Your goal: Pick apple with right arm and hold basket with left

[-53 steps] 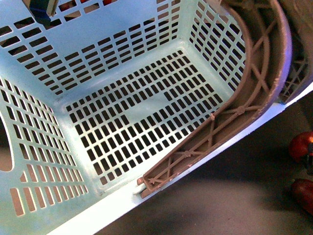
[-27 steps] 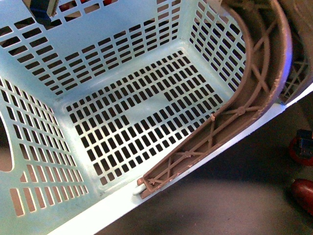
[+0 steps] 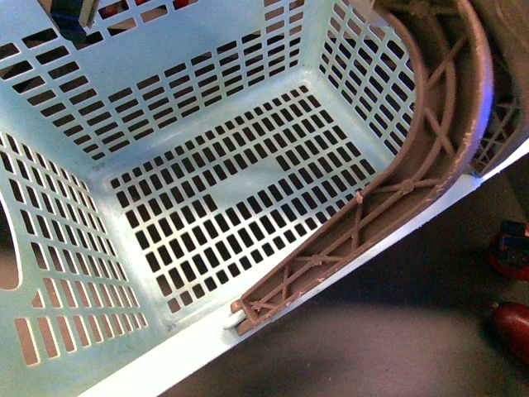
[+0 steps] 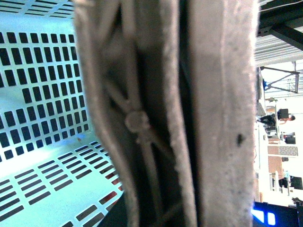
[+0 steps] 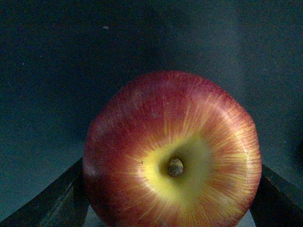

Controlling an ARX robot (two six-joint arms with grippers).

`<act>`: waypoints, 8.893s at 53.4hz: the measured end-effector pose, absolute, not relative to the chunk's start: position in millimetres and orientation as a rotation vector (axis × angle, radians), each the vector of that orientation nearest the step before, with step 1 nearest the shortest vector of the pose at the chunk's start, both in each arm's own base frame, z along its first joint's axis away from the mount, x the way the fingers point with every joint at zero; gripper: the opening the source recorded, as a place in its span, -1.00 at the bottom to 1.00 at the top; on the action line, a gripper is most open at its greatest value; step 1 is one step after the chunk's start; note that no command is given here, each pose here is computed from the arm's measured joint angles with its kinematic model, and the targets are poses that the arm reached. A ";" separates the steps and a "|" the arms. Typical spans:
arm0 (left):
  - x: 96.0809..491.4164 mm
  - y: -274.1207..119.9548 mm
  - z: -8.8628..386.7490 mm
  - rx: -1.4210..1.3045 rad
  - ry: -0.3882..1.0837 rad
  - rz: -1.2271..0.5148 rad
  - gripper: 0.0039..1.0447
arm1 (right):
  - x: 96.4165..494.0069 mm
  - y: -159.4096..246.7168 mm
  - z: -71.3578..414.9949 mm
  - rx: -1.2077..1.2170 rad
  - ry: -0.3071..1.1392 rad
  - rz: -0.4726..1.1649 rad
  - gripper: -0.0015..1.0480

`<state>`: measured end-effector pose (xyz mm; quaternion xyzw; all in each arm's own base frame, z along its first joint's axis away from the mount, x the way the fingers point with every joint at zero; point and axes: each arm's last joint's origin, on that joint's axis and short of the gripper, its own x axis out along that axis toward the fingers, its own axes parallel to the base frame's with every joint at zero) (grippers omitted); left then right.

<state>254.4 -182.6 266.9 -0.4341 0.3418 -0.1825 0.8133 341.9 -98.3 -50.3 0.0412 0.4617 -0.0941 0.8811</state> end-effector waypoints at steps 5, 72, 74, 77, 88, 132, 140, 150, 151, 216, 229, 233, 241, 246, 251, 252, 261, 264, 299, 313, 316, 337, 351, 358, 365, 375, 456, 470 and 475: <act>254.4 -182.6 266.9 -0.927 0.730 -0.389 -0.72 | 336.8 -98.0 -46.7 0.093 0.959 -0.190 0.52; 254.4 -182.6 266.9 -0.927 0.730 -0.390 -0.72 | 229.5 88.4 236.6 0.009 0.264 0.345 0.52; 254.4 -182.6 266.9 -0.927 0.730 -0.390 -0.72 | 231.3 97.8 232.1 0.000 0.277 0.362 0.52; 254.4 -182.6 266.9 -0.927 0.730 -0.389 -0.72 | 234.3 109.0 226.1 -0.014 0.288 0.381 0.52; 254.4 -182.6 266.9 -0.927 0.730 -0.390 -0.72 | 240.6 123.3 213.0 -0.051 0.300 0.343 0.75; 254.8 -183.1 265.0 -0.922 0.732 -0.382 -0.72 | 164.0 14.0 210.3 0.006 0.011 0.002 -0.69; 254.6 -183.4 265.0 -0.924 0.738 -0.390 -0.72 | 150.5 2.1 196.9 0.003 0.007 0.007 -0.96; 254.6 -183.4 265.0 -0.924 0.736 -0.388 -0.72 | 139.8 0.4 186.8 0.003 0.009 0.001 -0.96; 254.6 -183.4 265.0 -0.924 0.736 -0.388 -0.72 | 139.2 0.4 186.3 0.003 0.009 0.001 -0.96; 254.7 -183.3 265.0 -0.924 0.736 -0.387 -0.72 | 98.1 0.3 168.9 0.003 -0.004 0.002 -0.96; 254.7 -183.3 264.9 -0.924 0.736 -0.387 -0.72 | 97.0 0.3 169.4 0.003 -0.013 0.001 -0.96; 254.7 -183.3 264.9 -0.924 0.736 -0.387 -0.72 | 96.9 0.3 169.5 0.003 -0.014 0.001 -0.78; 254.7 -183.3 264.9 -0.924 0.736 -0.387 -0.72 | 96.9 0.3 169.5 0.003 -0.014 0.001 -0.22; 254.7 -183.3 264.9 -0.924 0.736 -0.387 -0.72 | 96.9 0.3 169.5 0.003 -0.014 0.001 0.05; 254.7 -183.3 264.9 -0.924 0.736 -0.387 -0.72 | 96.9 0.3 169.5 0.003 -0.014 0.001 0.38; 254.7 -183.3 264.9 -0.924 0.736 -0.387 -0.72 | 96.9 0.3 169.5 0.003 -0.014 0.001 0.45; 254.7 -183.3 264.9 -0.924 0.736 -0.387 -0.72 | 96.9 0.3 169.5 0.003 -0.014 0.001 0.82; 254.8 -183.3 264.9 -0.924 0.736 -0.386 -0.72 | 96.9 0.3 169.5 0.003 -0.014 0.001 0.83; 294.4 -85.6 267.3 -1.032 0.480 0.210 -0.73 | 96.9 0.3 169.5 0.003 -0.014 0.002 0.83; 331.8 -27.6 220.0 -1.256 0.474 0.475 -0.73 | 96.9 0.3 169.5 0.003 -0.014 0.001 0.83; 337.5 -21.9 208.3 -1.260 0.489 0.521 -0.73 | 96.9 0.3 169.5 0.003 -0.014 0.001 0.83; 374.8 -12.7 162.0 -1.308 0.524 0.620 -0.73 | 96.9 0.3 169.5 0.003 -0.014 0.001 0.83; 383.1 -17.0 148.9 -1.315 0.538 0.615 -0.73 | 96.9 0.3 169.5 0.003 -0.014 0.001 0.83; 384.4 -18.9 148.6 -1.315 0.536 0.606 -0.73 | 96.9 0.3 169.5 0.003 -0.014 0.001 0.83; 384.1 -23.5 148.5 -1.320 0.537 0.580 -0.57 | 96.9 0.3 169.5 0.003 -0.014 0.001 0.83; 363.4 -24.5 164.3 -1.337 0.536 0.580 0.26 | 96.9 0.3 169.5 0.003 -0.014 0.001 0.83; 145.3 -0.6 182.2 -0.013 0.006 -0.004 -0.94 | 96.9 0.3 169.5 0.003 -0.014 0.001 0.83; 131.7 -0.5 175.0 -0.011 0.004 -0.004 -0.94 | 96.9 0.3 169.5 0.003 -0.014 0.001 0.83; 128.5 -0.5 169.4 -0.011 -0.005 -0.004 -0.94 | 96.9 0.3 169.5 0.003 -0.014 0.001 0.83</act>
